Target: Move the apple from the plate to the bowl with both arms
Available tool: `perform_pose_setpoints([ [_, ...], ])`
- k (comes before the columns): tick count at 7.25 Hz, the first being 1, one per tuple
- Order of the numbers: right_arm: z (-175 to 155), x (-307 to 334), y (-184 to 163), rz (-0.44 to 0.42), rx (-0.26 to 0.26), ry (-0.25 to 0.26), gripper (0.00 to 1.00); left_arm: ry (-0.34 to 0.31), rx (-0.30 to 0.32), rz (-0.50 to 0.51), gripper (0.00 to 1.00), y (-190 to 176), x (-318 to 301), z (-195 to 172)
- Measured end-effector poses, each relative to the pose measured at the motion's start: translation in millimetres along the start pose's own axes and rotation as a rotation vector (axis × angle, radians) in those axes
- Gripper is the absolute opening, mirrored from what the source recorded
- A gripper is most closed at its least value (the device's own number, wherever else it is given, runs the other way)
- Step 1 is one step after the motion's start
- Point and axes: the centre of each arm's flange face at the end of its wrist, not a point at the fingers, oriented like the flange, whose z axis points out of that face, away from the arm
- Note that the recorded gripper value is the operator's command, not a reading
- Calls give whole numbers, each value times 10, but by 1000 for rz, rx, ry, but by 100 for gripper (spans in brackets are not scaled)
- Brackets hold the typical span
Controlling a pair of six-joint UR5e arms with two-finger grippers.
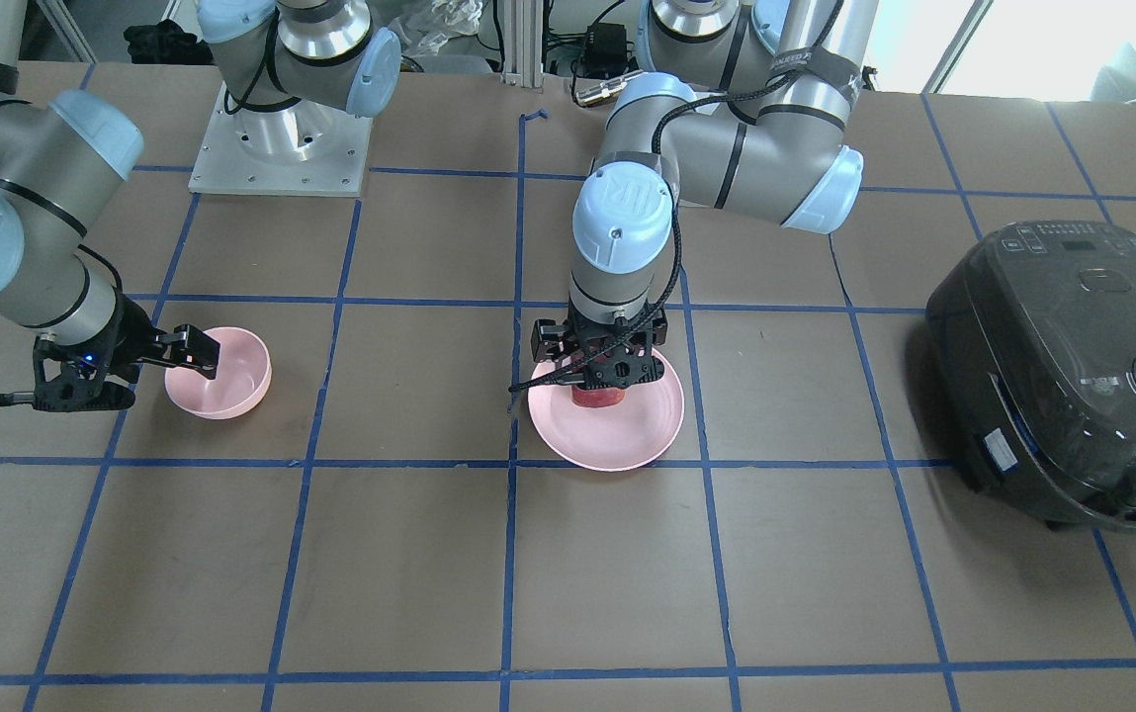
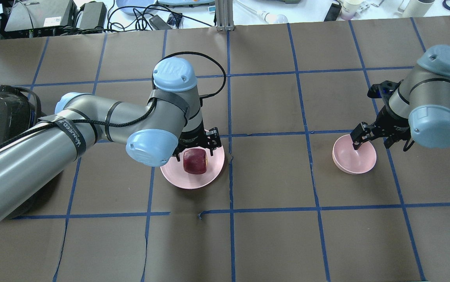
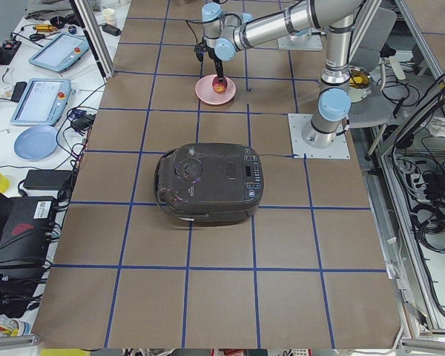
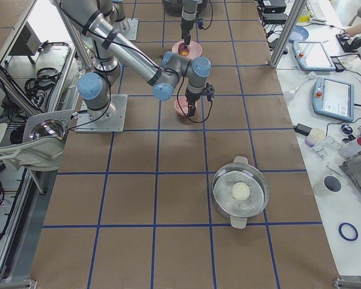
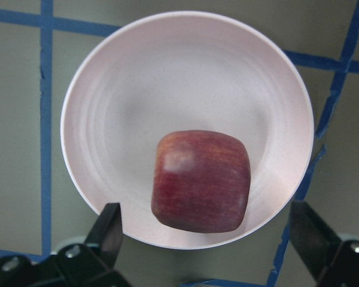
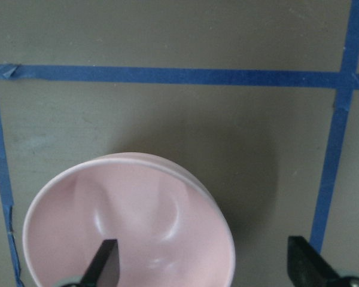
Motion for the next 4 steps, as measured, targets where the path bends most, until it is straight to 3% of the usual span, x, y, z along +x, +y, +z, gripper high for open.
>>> perform_pose_setpoints([
  [1,104,12,-19,-1,-19,-7,72,-11,-22,31,100,-1,16,115],
  [2,179,20,-34,-3,-33,-13,32,-19,-35,64,100,-16,20,190],
  [3,231,27,-42,-5,-45,-16,0,-23,-43,79,97,-36,27,247],
  [4,254,33,-45,-5,-53,-14,0,-27,-46,83,52,-66,32,296],
])
